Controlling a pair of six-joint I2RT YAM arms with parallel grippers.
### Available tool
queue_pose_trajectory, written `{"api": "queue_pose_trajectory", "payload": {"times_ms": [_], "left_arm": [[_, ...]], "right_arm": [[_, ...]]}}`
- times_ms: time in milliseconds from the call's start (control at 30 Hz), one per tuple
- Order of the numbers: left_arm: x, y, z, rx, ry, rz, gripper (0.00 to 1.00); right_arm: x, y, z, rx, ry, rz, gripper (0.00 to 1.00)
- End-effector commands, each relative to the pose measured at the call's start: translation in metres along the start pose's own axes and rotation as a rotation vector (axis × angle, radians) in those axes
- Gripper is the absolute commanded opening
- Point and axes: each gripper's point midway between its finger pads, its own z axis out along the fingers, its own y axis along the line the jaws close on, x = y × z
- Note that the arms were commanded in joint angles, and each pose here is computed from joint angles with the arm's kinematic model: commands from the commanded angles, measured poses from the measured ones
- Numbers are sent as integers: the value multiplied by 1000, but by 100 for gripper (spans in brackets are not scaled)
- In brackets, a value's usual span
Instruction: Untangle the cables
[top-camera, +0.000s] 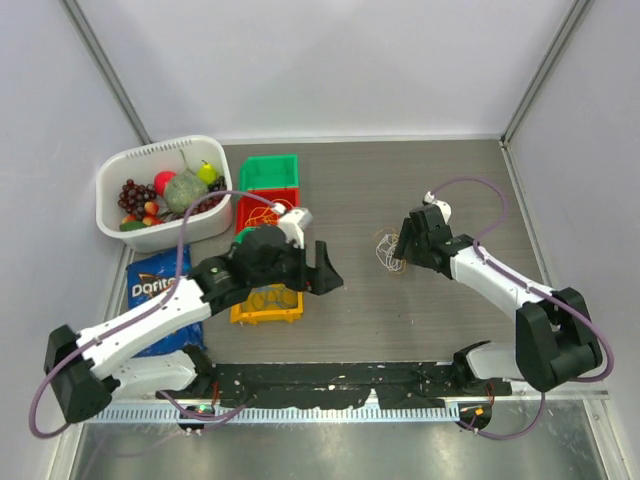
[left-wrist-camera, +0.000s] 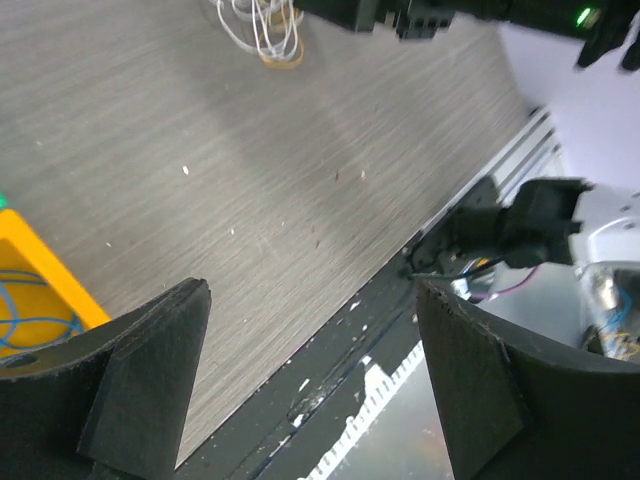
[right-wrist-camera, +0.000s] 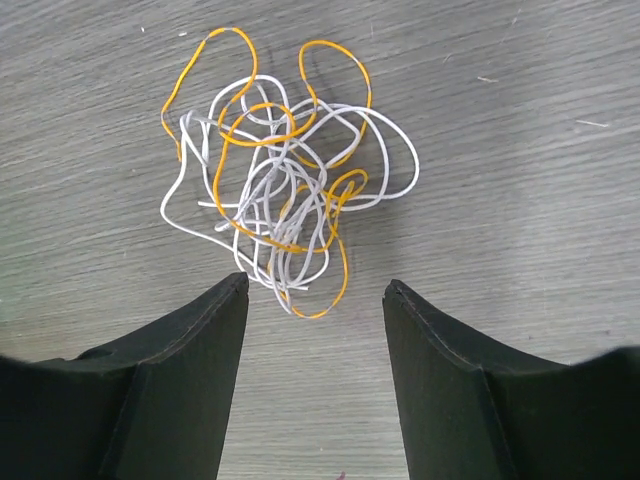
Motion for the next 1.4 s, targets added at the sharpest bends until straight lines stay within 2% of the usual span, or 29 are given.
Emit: {"api": "queue_pose_trajectory", "payload": {"times_ms": [0, 200, 267, 300, 433, 500, 567, 700, 867, 1100, 1200, 1267, 1300, 1333, 1367], "left_arm": [[-15, -20, 25, -40, -68, 78, 86], [-12, -20, 45, -64, -34, 146, 85], [-14, -15, 50, -91, -42, 152, 85], [-14, -11, 53, -110, -44, 153, 85], [-11, 1, 68, -151, -42, 162, 68], [-8, 2, 77, -144, -27, 179, 66], [-9, 6, 84, -160, -18, 192, 66], [-7, 23, 99, -187, 22, 182, 63], [5, 34, 115, -174, 74, 139, 54], [12, 19, 131, -82, 96, 105, 50], [11, 19, 133, -78, 91, 106, 38], [9, 22, 132, -94, 85, 115, 21], [7, 23, 130, -102, 79, 123, 8], [4, 24, 127, -117, 66, 128, 0], [-2, 22, 122, -122, 46, 136, 0]], "right_arm": [[-28, 26, 10, -127, -107, -63, 61], [-30, 33, 33, -129, -122, -160, 60], [-19, 34, 44, -139, -83, -190, 51], [-13, 39, 46, -171, -57, -196, 41], [3, 57, 33, -246, -56, -209, 13], [10, 72, 17, -304, -63, -226, 4], [20, 83, 1, -351, -44, -224, 1], [44, 95, -27, -485, 17, -144, 1], [48, 103, -55, -612, -7, -71, 1], [54, 109, -71, -692, 9, -78, 1], [53, 108, -74, -696, 6, -79, 1], [53, 109, -77, -706, 6, -81, 1], [53, 109, -76, -702, 3, -80, 1], [54, 106, -75, -688, 6, -82, 1], [51, 102, -70, -655, -9, -79, 4]]}}
